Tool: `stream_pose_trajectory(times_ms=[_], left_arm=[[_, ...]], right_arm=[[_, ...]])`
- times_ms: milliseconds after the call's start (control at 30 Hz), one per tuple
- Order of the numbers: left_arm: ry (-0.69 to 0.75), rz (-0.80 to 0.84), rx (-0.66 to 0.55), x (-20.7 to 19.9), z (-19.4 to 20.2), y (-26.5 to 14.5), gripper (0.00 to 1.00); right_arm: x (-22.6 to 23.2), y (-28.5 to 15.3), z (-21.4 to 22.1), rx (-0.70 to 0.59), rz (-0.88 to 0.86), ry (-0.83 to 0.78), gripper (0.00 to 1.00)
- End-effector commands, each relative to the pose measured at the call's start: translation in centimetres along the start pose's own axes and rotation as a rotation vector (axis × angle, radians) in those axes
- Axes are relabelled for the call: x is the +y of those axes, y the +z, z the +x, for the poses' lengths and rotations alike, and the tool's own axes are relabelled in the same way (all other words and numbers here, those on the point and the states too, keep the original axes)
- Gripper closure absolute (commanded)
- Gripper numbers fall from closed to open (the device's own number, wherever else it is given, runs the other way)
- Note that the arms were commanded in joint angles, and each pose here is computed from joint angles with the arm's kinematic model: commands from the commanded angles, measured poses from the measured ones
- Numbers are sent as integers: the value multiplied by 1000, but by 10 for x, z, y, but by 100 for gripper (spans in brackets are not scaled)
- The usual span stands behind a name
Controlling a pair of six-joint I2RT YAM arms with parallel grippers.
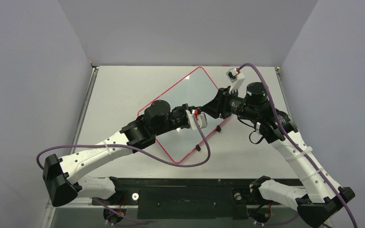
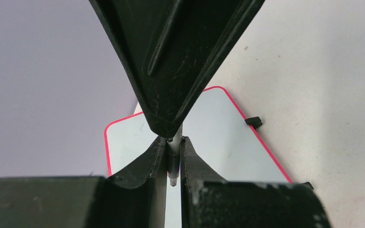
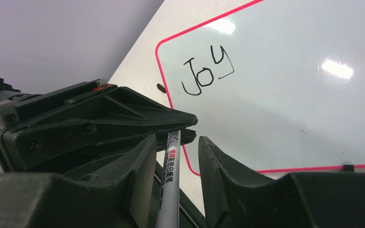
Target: Write a sentence on the whiteboard
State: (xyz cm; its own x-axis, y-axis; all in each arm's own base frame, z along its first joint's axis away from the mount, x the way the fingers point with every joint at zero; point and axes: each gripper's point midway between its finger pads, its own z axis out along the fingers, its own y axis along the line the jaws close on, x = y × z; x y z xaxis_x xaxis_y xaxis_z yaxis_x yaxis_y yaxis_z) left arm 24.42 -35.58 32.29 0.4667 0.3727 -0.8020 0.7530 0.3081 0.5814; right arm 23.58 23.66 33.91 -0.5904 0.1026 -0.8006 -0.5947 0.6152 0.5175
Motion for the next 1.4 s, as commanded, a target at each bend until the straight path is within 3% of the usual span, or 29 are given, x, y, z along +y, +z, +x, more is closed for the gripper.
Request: stream_pose_trajectory(times_ms=[0, 433, 567, 667, 800, 900, 1000, 1133, 1367], left_arm=[[30, -31, -83, 11, -23, -7, 100], [85, -12, -94, 7, -26, -5, 100], [86, -10, -101, 6, -30, -3, 100], [87, -7, -99, 6, -30, -3, 100], [78, -8, -92, 5, -28, -4, 99], [71, -1, -69, 4, -24, -9, 84], [74, -3, -19, 4, -14, -23, 59], [51, -21, 38, 9, 1, -46, 40], [-127, -110, 125, 29, 31, -88, 33]], right_arm=[[2, 6, -6, -16, -28, -3, 66], [0, 14, 4, 25, -43, 8, 73], [-1, 17, 8, 38, -52, 10, 83], [-1, 18, 12, 50, -58, 12, 99], [-4, 17, 14, 46, -46, 10, 100], [-8, 16, 12, 30, -19, 9, 100], [-16, 10, 8, -3, 31, 7, 100], [-29, -1, -1, -54, 109, -10, 100], [-54, -19, -9, -127, 245, -43, 100]])
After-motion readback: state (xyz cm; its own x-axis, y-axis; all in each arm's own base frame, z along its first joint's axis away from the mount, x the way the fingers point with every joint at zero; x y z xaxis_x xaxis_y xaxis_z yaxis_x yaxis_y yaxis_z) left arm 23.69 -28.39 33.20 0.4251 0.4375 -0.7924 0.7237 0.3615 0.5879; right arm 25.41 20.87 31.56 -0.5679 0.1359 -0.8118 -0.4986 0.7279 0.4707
